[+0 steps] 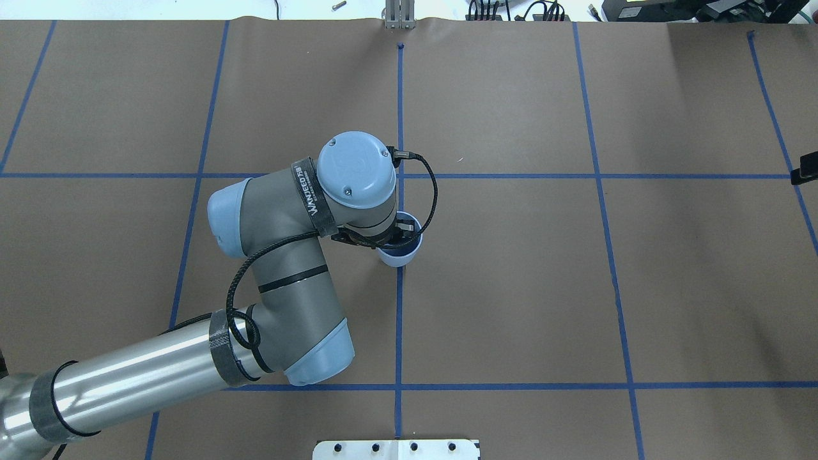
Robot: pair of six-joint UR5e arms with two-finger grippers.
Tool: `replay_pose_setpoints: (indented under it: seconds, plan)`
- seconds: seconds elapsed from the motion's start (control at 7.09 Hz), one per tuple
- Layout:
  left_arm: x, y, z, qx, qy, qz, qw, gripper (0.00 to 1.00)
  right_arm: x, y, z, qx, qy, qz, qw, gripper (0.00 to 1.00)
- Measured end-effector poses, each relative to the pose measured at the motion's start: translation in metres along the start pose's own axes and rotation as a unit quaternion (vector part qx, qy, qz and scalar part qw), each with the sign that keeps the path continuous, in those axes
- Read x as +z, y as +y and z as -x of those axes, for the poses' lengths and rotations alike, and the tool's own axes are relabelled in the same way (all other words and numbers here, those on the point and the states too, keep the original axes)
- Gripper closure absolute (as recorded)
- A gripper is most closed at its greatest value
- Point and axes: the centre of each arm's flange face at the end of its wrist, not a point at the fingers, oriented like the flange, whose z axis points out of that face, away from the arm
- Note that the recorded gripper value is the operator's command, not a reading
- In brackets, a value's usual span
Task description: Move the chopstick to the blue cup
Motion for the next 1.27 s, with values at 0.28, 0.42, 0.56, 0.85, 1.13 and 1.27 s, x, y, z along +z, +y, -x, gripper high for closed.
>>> replay_pose_setpoints:
  seconds: [0.28,0.42,0.56,0.85,1.13,1.27]
  plan:
    - [0.006,0.004,-0.003,0.006,0.003,0.002,1.0000,0.13,0.004,-0.001,-0.002,-0.002,-0.001,-0.002,1.0000,0.00]
    - [0.004,0.005,-0.005,0.009,0.011,-0.001,0.9999,0.02,0.006,-0.002,-0.004,-0.002,-0.002,-0.002,1.0000,0.00]
    - [-0.005,0.004,-0.005,0.012,0.023,-0.007,0.9997,0.02,0.007,-0.002,-0.004,-0.002,-0.002,-0.003,1.0000,0.00]
    - [-0.058,-0.021,0.012,0.030,0.043,-0.026,0.9983,0.01,0.007,-0.002,-0.004,-0.003,-0.003,-0.003,1.0000,0.00]
    - [-0.114,-0.061,0.073,0.068,0.035,-0.026,0.9968,0.01,0.004,-0.002,-0.003,-0.007,-0.006,-0.005,0.9999,0.00]
    - [-0.133,-0.081,0.126,0.097,0.026,-0.024,0.9946,0.01,0.001,-0.003,-0.004,-0.010,-0.007,-0.008,0.9999,0.00]
